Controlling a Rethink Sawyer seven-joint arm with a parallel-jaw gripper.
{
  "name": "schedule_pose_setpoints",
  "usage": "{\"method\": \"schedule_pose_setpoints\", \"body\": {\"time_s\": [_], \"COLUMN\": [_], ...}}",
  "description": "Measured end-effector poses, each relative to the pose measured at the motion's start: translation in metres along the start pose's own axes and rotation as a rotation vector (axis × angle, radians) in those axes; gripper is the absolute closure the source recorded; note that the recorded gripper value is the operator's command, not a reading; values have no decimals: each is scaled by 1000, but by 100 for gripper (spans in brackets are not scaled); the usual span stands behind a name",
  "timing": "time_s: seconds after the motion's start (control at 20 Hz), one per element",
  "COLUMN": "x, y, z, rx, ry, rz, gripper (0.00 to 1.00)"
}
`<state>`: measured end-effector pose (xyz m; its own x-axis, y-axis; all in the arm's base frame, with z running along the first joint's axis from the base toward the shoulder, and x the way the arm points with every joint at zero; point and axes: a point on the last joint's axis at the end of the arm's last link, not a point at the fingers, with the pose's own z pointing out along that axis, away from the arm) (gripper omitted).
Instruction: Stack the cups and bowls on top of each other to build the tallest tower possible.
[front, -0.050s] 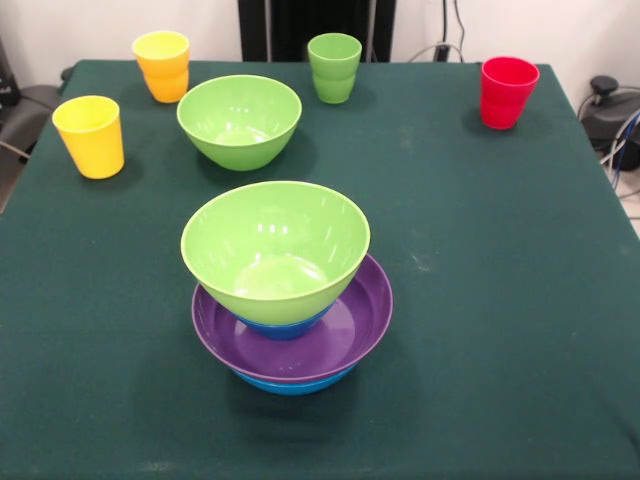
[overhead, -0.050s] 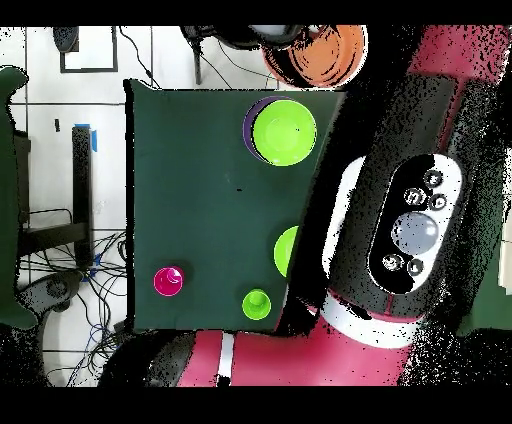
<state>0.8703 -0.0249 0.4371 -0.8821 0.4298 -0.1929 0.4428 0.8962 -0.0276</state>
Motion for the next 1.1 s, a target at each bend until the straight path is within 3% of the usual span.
{"method": "schedule_pose_setpoints", "body": {"time_s": [0.45, 1.1], "x": [2, 2], "y": [-6, -10], "z": [22, 49], "rx": [34, 54], "ry": [26, 17], "rz": [4, 3], "gripper": [100, 100]}}
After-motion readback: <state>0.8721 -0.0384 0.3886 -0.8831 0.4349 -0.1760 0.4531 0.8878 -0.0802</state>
